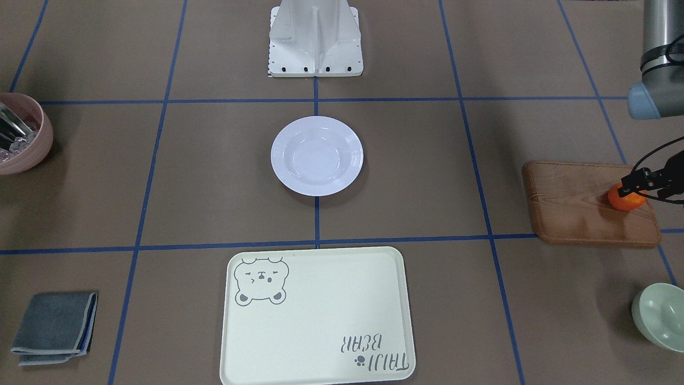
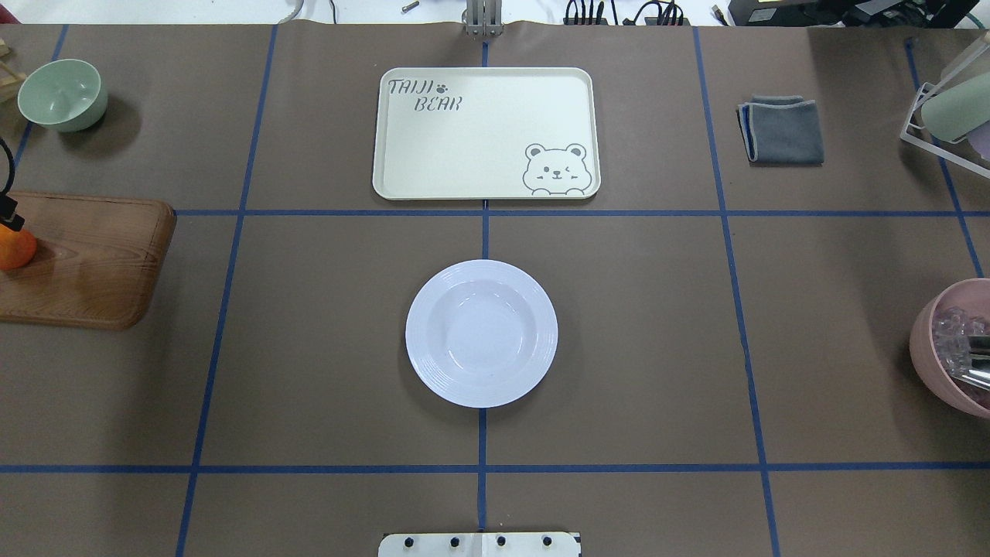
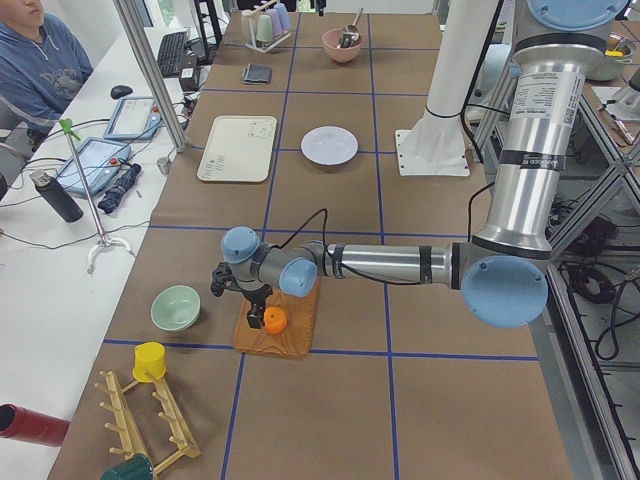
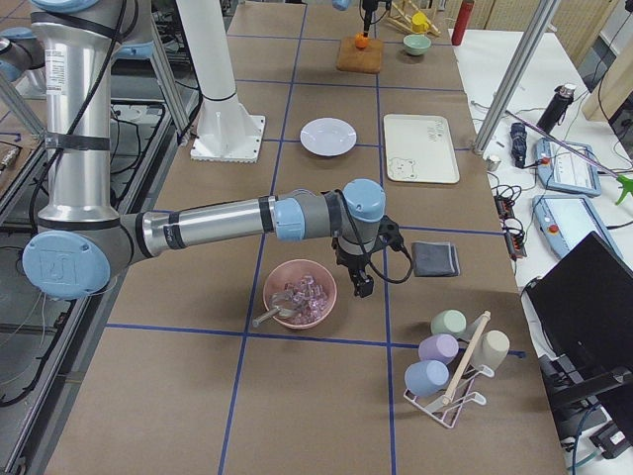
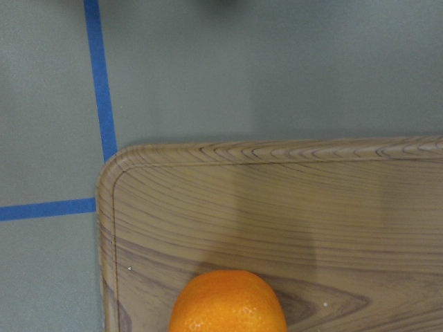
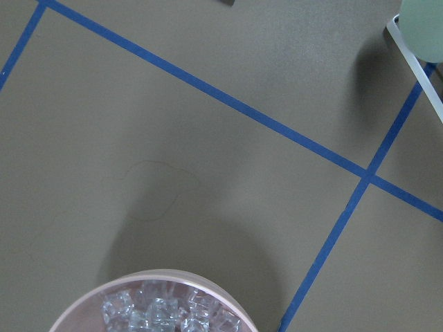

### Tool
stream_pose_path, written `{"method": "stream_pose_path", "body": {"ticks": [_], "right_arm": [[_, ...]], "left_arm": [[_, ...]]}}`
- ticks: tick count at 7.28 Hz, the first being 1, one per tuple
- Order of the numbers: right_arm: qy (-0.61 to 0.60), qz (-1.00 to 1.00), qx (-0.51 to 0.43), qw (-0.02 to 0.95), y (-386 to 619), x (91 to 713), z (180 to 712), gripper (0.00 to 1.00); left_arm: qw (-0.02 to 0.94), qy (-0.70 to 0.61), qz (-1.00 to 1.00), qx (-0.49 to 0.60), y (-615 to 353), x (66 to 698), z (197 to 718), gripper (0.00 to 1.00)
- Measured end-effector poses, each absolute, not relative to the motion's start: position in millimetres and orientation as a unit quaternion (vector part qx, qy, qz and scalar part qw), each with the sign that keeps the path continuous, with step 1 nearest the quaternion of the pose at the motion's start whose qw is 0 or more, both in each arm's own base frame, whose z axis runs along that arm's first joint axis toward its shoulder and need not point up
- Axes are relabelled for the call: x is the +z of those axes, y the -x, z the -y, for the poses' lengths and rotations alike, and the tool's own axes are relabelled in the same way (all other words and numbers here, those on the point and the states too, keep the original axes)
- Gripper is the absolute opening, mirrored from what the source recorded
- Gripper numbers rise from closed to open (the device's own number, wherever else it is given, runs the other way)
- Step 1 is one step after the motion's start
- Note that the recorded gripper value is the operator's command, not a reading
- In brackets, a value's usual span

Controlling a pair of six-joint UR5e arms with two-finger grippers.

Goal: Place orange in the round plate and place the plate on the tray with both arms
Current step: 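Lower the left gripper onto the orange on the wooden tray and grasp it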

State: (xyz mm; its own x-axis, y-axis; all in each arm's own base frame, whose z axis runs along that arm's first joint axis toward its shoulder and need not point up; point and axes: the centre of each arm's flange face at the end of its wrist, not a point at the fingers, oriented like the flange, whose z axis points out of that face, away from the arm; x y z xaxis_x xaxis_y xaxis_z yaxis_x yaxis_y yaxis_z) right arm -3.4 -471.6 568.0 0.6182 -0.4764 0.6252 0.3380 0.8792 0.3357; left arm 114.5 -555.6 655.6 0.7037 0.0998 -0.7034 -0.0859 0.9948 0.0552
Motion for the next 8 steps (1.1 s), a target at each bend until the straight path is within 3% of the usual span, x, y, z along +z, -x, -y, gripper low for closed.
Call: {"method": "stream_pose_path", "body": {"ticks": [8], "right_arm": [[-0.089, 0.373, -0.233, 0.893, 7.8, 571.5, 471.7, 1.00]], "left_arm": [[0.925, 0.002, -0.375, 0.061, -134.3, 682.1, 548.5, 0.98]]}}
